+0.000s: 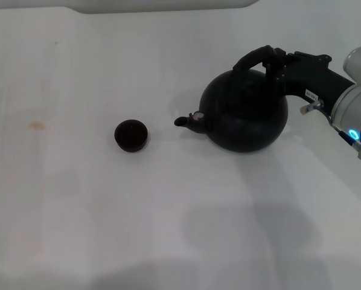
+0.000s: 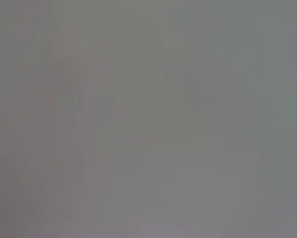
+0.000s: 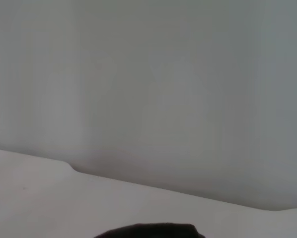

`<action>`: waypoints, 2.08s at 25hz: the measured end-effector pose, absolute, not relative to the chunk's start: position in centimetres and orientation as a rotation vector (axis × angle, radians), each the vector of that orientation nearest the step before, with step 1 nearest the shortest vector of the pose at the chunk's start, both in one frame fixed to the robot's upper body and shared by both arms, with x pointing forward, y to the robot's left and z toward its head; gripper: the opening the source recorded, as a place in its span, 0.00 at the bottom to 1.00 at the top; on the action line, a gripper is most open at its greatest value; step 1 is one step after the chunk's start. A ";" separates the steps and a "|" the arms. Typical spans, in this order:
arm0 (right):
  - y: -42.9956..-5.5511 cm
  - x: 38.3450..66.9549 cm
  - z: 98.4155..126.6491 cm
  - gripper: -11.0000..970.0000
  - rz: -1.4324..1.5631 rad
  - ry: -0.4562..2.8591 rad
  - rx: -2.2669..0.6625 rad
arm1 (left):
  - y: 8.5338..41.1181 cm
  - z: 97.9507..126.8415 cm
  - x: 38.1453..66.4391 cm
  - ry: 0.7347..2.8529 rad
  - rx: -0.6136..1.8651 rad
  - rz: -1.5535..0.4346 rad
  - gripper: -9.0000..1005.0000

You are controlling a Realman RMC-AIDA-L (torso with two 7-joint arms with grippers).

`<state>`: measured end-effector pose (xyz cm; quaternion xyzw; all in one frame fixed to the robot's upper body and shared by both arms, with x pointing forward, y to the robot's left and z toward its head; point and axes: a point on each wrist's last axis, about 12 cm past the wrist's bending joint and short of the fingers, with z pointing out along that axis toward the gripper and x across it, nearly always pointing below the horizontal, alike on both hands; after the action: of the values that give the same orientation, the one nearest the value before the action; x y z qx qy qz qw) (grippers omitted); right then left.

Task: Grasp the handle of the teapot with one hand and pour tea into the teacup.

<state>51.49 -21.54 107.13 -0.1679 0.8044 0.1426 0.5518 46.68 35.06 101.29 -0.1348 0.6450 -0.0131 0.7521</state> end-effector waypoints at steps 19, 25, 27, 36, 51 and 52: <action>-25.4 49.4 107.4 0.49 0.433 1.856 -0.388 | 35.1 101.3 46.7 1.407 -0.295 -0.029 0.87; -28.6 48.0 107.1 0.60 0.491 1.830 -0.355 | 35.1 101.4 46.8 1.405 -0.297 -0.028 0.87; -30.1 47.4 106.9 0.60 0.541 1.809 -0.296 | 35.1 101.4 46.8 1.404 -0.296 -0.028 0.87; -36.2 46.2 105.4 0.59 0.669 1.577 0.023 | 35.1 101.4 46.8 1.400 -0.301 -0.026 0.87; -37.5 47.0 103.2 0.58 0.316 1.427 0.156 | 34.9 101.3 46.8 1.408 -0.292 -0.034 0.87; -37.6 47.1 103.2 0.58 0.311 1.426 0.158 | 34.9 101.3 46.8 1.409 -0.291 -0.034 0.87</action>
<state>47.12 -37.56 103.20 0.0720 0.6508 0.1420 0.7424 46.80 34.88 101.31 -0.1333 0.6451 -0.0158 0.7522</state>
